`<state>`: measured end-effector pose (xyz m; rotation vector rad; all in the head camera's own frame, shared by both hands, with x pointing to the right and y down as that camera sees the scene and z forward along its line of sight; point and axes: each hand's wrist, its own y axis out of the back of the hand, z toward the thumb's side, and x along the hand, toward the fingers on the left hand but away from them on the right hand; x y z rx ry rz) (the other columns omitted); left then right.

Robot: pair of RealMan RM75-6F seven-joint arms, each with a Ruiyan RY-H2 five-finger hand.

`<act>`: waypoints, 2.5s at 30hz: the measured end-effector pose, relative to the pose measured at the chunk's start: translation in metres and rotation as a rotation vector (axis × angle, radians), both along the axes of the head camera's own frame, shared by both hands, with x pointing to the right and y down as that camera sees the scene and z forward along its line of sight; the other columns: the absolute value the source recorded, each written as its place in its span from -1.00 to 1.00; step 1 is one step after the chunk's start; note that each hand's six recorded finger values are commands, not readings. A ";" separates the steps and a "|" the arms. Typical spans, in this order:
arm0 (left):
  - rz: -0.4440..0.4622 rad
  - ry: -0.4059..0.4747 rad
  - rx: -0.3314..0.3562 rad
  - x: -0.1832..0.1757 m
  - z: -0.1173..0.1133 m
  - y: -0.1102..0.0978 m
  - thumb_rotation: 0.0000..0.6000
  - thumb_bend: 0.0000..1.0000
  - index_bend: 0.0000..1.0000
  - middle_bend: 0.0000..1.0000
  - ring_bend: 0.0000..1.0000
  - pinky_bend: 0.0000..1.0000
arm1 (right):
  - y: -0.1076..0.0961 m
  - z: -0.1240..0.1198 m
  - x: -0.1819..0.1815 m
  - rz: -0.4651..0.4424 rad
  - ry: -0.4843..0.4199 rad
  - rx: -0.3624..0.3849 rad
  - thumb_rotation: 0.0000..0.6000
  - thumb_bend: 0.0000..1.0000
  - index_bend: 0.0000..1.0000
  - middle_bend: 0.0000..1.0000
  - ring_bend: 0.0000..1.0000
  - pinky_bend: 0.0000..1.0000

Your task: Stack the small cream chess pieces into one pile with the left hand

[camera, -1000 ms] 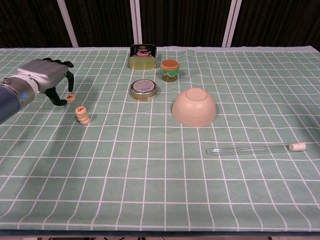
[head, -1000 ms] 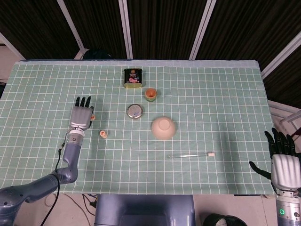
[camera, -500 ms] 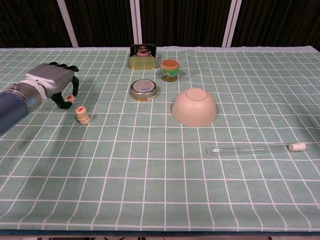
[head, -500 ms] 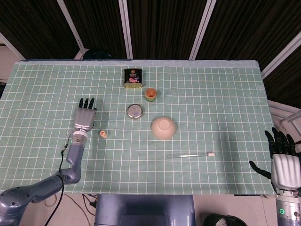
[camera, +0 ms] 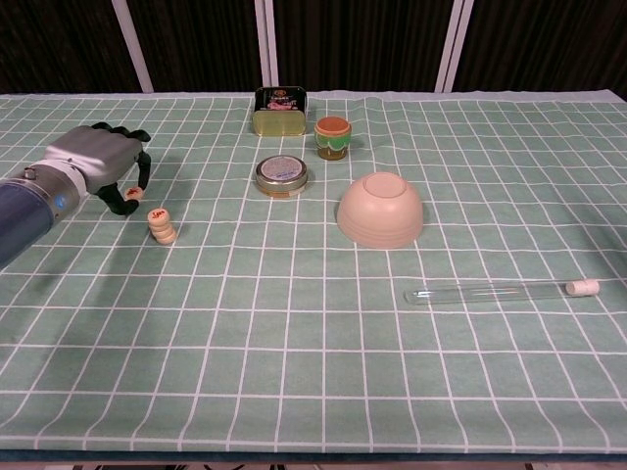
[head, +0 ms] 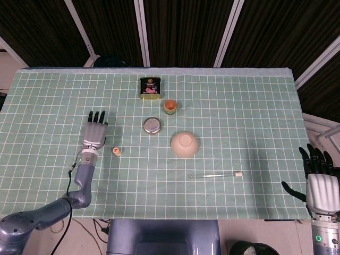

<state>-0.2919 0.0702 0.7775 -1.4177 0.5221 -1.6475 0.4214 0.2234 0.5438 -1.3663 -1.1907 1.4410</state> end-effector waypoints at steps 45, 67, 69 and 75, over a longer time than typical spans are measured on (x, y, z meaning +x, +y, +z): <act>0.127 0.098 -0.001 0.029 -0.087 0.021 1.00 -0.32 -0.03 -0.99 -1.00 -1.00 | -0.002 0.000 0.001 0.009 0.002 0.009 1.00 -0.54 -0.82 -0.97 -1.00 -1.00; 0.190 0.109 -0.055 0.046 -0.079 0.047 1.00 -0.32 -0.05 -0.99 -1.00 -1.00 | -0.002 -0.001 0.003 0.020 -0.001 0.010 1.00 -0.53 -0.82 -0.97 -1.00 -1.00; 0.194 0.105 -0.051 0.048 -0.078 0.048 1.00 -0.32 -0.05 -0.99 -1.00 -1.00 | -0.002 -0.001 0.003 0.020 -0.001 0.009 1.00 -0.53 -0.82 -0.97 -1.00 -1.00; 0.202 0.097 -0.052 0.051 -0.075 0.050 1.00 -0.32 -0.06 -0.99 -1.00 -1.00 | -0.002 -0.001 0.003 0.018 0.000 0.011 1.00 -0.53 -0.82 -0.97 -1.00 -1.00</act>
